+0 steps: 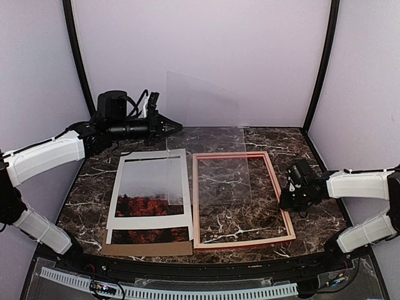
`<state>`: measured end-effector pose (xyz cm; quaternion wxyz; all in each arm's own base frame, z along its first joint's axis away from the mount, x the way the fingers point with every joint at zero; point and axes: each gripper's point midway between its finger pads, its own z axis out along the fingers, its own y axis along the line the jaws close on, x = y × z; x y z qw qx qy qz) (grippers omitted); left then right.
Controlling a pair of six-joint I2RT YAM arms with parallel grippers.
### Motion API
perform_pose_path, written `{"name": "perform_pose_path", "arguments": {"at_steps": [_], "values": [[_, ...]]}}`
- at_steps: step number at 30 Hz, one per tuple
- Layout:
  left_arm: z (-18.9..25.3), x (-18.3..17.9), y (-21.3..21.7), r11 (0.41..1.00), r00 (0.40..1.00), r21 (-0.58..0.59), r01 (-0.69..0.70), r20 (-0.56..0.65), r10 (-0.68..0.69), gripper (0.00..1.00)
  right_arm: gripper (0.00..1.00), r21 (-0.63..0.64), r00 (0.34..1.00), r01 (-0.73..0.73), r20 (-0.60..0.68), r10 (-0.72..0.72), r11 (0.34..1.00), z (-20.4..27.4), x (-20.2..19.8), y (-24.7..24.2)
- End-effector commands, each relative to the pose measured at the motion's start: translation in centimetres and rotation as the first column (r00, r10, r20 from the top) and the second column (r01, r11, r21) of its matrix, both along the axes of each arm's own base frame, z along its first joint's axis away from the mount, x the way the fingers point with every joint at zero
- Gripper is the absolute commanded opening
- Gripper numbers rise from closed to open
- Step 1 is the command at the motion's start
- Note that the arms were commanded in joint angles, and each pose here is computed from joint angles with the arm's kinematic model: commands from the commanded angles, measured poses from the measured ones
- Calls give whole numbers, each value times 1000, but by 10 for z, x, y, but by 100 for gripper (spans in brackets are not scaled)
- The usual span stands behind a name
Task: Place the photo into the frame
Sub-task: Adjust the frame body at the center of the board.
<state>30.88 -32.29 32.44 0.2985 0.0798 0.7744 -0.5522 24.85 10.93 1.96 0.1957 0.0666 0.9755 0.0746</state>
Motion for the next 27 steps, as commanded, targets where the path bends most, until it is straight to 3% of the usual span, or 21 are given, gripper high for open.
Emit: {"name": "perform_pose_path", "arguments": {"at_steps": [1, 3, 8, 11, 19, 23, 27], "values": [[16, 1, -20, 997, 999, -70, 22, 40, -19, 0, 24, 98, 997, 78, 0, -78, 992, 1, -12, 3], [11, 0, -31, 996, 999, -74, 40, 27, -38, 0, 30, 126, 996, 90, 6, -91, 988, 3, -16, 3], [4, -8, -57, 989, 995, -110, 97, -12, -99, 0, 58, 70, 991, 115, 57, -119, 991, 22, -11, -12], [2, -16, -74, 983, 990, -123, 134, -23, -138, 0, 68, 54, 989, 118, 80, -122, 991, 35, -2, -21], [11, -37, -115, 942, 967, -238, 234, -44, -252, 0, 73, 118, 954, 233, 168, -250, 965, 76, 31, -63], [-10, -35, -130, 932, 951, -279, 232, -135, -278, 0, 73, 111, 929, 274, 224, -293, 955, 100, 46, -87], [-55, -20, -132, 963, 956, -228, 141, -221, -192, 0, 73, 100, 936, 255, 225, -271, 962, 106, 53, -89]]}}
